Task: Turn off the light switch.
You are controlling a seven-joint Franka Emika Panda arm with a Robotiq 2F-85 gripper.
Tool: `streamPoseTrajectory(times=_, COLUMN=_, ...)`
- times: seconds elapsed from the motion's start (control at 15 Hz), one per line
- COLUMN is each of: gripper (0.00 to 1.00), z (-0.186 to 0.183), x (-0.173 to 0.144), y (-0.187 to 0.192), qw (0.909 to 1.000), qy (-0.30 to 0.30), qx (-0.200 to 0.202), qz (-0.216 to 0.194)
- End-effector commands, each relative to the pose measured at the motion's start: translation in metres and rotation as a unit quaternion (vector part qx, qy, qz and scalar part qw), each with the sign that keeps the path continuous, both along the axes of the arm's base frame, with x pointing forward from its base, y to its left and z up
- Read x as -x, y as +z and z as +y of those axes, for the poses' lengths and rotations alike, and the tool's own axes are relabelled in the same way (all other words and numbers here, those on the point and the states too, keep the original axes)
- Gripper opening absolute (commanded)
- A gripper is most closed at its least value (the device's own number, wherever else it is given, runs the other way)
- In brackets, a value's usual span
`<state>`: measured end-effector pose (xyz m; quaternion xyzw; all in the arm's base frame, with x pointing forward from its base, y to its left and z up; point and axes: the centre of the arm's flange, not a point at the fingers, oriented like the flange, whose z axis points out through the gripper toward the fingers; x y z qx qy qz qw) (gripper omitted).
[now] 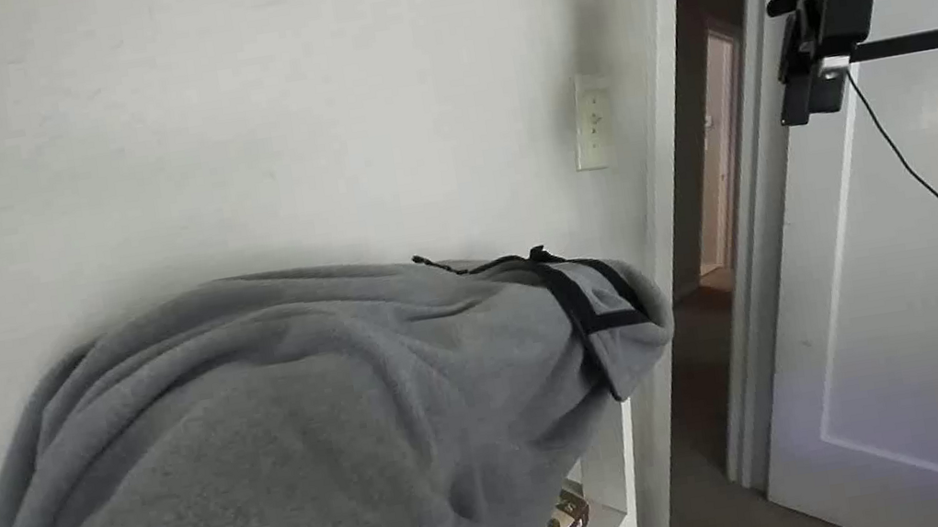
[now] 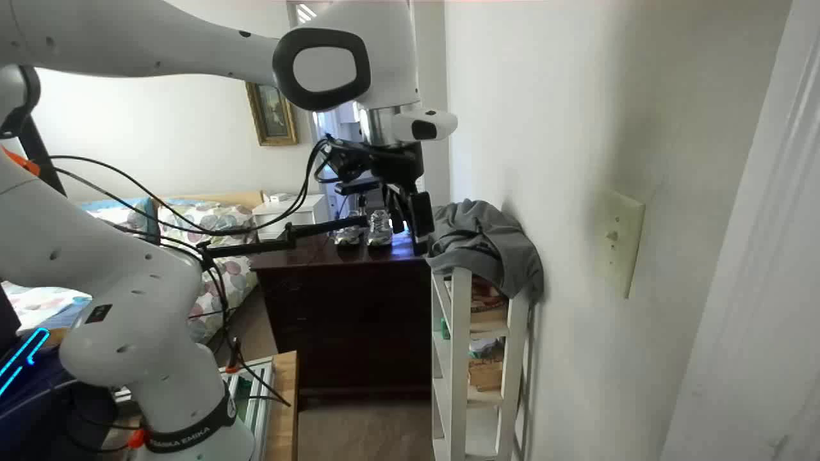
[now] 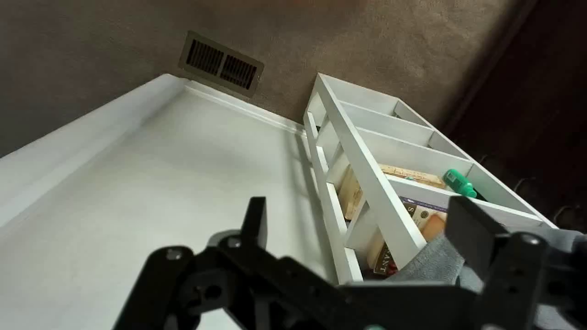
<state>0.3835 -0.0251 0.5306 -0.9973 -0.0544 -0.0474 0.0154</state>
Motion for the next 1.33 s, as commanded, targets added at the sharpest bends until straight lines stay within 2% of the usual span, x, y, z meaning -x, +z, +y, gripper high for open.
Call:
streamPoseTrajectory(times=0.0, gripper=1.0, z=0.0, x=0.0, y=0.0, qw=1.0, qy=0.0, qx=0.0, qz=0.0)
streamPoseTrajectory(times=0.27, gripper=1.0, z=0.0, x=0.0, y=0.0, qw=1.0, qy=0.0, qx=0.0, qz=0.0)
streamPoseTrajectory(times=0.4, gripper=1.0, z=-0.009, x=-0.016, y=-0.004, qw=0.9967, qy=-0.065, qx=0.044, qz=-0.018)
streamPoseTrajectory(times=0.47, gripper=1.0, z=-0.017, x=-0.024, y=-0.003, qw=0.9945, qy=-0.089, qx=0.05, qz=-0.026)
streamPoseTrajectory(times=0.67, gripper=1.0, z=-0.036, x=-0.044, y=0.005, qw=0.9833, qy=-0.155, qx=0.075, qz=-0.059)
streamPoseTrajectory(times=0.8, gripper=1.0, z=-0.046, x=-0.06, y=0.011, qw=0.9755, qy=-0.184, qx=0.078, qz=-0.093)
streamPoseTrajectory(times=1.27, gripper=1.0, z=-0.068, x=-0.1, y=0.027, qw=0.9504, qy=-0.236, qx=0.091, qz=-0.182)
